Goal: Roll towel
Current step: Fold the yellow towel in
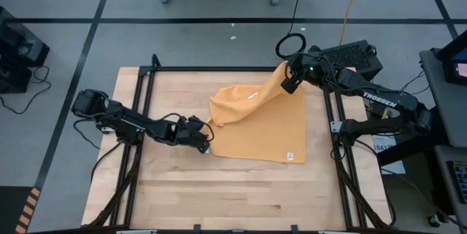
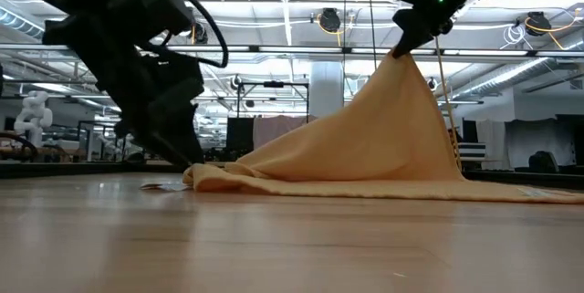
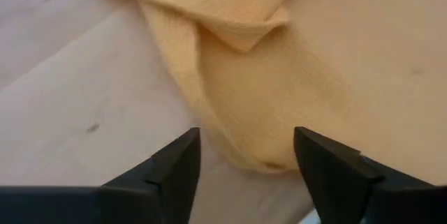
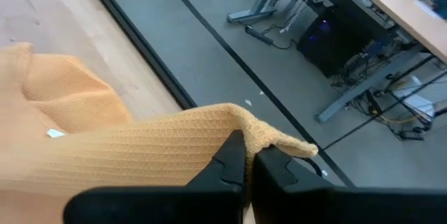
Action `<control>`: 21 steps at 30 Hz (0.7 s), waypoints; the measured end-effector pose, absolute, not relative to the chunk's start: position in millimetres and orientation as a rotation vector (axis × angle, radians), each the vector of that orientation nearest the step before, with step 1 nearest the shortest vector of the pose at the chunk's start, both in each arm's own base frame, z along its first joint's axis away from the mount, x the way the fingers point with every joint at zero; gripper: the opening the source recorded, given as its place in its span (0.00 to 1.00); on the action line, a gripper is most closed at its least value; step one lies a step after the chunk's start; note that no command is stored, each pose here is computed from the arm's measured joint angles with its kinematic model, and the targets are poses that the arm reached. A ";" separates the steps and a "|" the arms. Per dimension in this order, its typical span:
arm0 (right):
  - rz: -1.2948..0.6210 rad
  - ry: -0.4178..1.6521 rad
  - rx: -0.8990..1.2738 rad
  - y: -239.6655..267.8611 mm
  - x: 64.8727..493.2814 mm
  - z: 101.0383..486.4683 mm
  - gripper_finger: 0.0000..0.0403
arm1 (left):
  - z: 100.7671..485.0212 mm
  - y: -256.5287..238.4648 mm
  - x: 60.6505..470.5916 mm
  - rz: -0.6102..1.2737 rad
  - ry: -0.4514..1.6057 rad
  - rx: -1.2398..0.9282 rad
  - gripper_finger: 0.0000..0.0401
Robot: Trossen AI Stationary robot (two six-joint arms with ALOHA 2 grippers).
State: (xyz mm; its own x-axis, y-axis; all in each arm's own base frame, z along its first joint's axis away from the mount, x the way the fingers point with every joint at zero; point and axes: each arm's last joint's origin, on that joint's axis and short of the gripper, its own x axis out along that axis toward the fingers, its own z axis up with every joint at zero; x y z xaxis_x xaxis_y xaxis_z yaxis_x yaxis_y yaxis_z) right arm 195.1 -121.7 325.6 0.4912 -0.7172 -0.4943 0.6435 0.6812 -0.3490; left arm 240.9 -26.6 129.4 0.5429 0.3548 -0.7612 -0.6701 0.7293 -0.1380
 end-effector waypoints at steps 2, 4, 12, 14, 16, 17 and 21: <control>-0.823 0.654 -0.118 -121.6 195.4 325.7 0.00 | 125.5 -25.4 243.9 0.626 0.784 -0.426 0.48; -0.819 0.654 -0.117 -121.5 195.5 325.6 0.00 | 118.8 -23.6 246.6 0.624 0.802 -0.395 0.39; -0.813 0.663 -0.137 -121.6 195.5 325.6 0.00 | 127.5 -22.1 249.1 0.590 0.797 -0.356 0.03; -0.808 0.671 -0.156 -121.6 195.5 325.7 0.00 | 143.4 -24.6 249.2 0.515 0.787 -0.400 0.02; -0.806 0.672 -0.168 -121.7 195.7 326.1 0.00 | 159.1 -25.8 243.5 0.451 0.785 -0.440 0.01; -0.806 0.671 -0.172 -121.9 195.7 326.3 0.00 | 168.4 -26.5 241.8 0.415 0.771 -0.465 0.01; -0.807 0.670 -0.174 -121.9 195.8 326.5 0.00 | 195.5 -26.1 227.2 0.332 0.753 -0.543 0.01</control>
State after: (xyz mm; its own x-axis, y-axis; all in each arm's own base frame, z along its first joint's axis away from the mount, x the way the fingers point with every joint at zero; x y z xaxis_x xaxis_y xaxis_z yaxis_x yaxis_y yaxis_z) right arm 195.8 -121.9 326.5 0.5000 -0.7161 -0.4870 0.6101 0.6904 -0.3888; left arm 227.2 -26.1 195.5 0.6880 0.0919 -0.7199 -0.4690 0.8133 -0.3444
